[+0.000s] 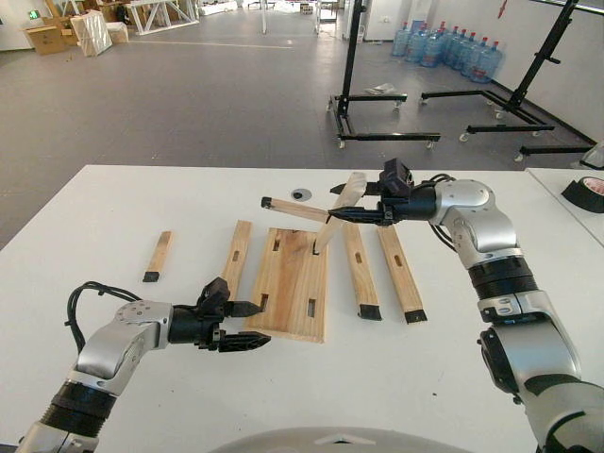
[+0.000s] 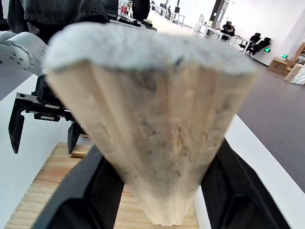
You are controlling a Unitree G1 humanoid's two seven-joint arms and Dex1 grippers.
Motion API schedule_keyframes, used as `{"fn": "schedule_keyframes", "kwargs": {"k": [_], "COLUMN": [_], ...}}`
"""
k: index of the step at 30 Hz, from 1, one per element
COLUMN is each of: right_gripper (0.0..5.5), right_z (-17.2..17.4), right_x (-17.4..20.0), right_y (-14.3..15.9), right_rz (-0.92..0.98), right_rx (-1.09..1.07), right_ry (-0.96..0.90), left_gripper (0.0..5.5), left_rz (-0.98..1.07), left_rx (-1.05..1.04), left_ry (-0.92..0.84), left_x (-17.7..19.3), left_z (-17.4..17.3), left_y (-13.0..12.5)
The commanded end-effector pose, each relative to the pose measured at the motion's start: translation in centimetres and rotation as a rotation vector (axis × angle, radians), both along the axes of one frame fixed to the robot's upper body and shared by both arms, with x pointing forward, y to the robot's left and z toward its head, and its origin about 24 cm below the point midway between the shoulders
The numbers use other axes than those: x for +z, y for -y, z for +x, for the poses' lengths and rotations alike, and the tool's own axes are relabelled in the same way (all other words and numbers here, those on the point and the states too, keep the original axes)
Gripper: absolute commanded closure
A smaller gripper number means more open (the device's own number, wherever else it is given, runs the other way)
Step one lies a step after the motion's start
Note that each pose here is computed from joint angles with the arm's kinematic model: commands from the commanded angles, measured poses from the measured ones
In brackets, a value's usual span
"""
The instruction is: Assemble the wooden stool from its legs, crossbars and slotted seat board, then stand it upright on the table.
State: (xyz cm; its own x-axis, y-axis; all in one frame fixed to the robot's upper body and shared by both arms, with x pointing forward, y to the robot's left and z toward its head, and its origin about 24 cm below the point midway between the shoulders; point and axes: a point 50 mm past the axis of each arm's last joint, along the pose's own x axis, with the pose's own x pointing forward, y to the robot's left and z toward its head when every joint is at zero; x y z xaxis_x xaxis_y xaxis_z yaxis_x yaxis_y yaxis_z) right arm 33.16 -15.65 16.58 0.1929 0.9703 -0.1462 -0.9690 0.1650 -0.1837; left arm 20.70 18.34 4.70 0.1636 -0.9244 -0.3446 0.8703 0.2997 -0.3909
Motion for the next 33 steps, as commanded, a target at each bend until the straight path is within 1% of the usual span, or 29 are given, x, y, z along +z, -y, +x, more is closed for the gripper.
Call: {"fn": "schedule_keyframes", "kwargs": {"k": [1, 5, 10, 13, 19, 24, 28, 33], "right_gripper": [3.46, 3.46, 3.47, 3.47, 3.47, 3.47, 3.47, 3.47], "right_z": [0.0, 0.7, 1.1, 1.7, 2.7, 2.8, 2.3, 1.9], "right_x": [-0.9, -1.5, -3.7, -3.7, -2.2, -1.6, -1.6, -2.6], "right_y": [0.0, 0.8, 2.0, 2.2, 0.7, 0.1, 0.2, -0.1], "right_rz": [0.005, 0.047, -0.08, -0.138, -0.214, -0.232, -0.205, -0.275], "right_rx": [-0.014, -0.068, -0.119, -0.124, -0.04, -0.015, 0.0, -0.015], "right_ry": [-0.101, -0.212, -0.335, -0.373, -0.375, -0.454, -0.546, -0.551], "left_gripper": [1.64, 1.64, 1.64, 1.64, 1.64, 1.64, 1.64, 1.64], "left_rz": [0.008, 0.008, -0.002, 0.0, 0.009, 0.0, -0.008, -0.005], "left_rx": [-0.005, -0.008, -0.016, -0.011, 0.006, 0.017, 0.029, 0.044], "left_ry": [-0.002, -0.004, -0.005, -0.005, -0.006, -0.006, -0.004, -0.007], "left_x": [0.2, 0.3, 0.6, 0.6, 0.1, -0.2, -0.1, -0.2], "left_z": [-0.1, -0.1, -0.1, -0.1, -0.2, -0.3, -0.7, -0.8], "left_y": [0.3, 0.4, 0.6, 0.6, 0.8, 1.0, 1.3, 1.3]}}
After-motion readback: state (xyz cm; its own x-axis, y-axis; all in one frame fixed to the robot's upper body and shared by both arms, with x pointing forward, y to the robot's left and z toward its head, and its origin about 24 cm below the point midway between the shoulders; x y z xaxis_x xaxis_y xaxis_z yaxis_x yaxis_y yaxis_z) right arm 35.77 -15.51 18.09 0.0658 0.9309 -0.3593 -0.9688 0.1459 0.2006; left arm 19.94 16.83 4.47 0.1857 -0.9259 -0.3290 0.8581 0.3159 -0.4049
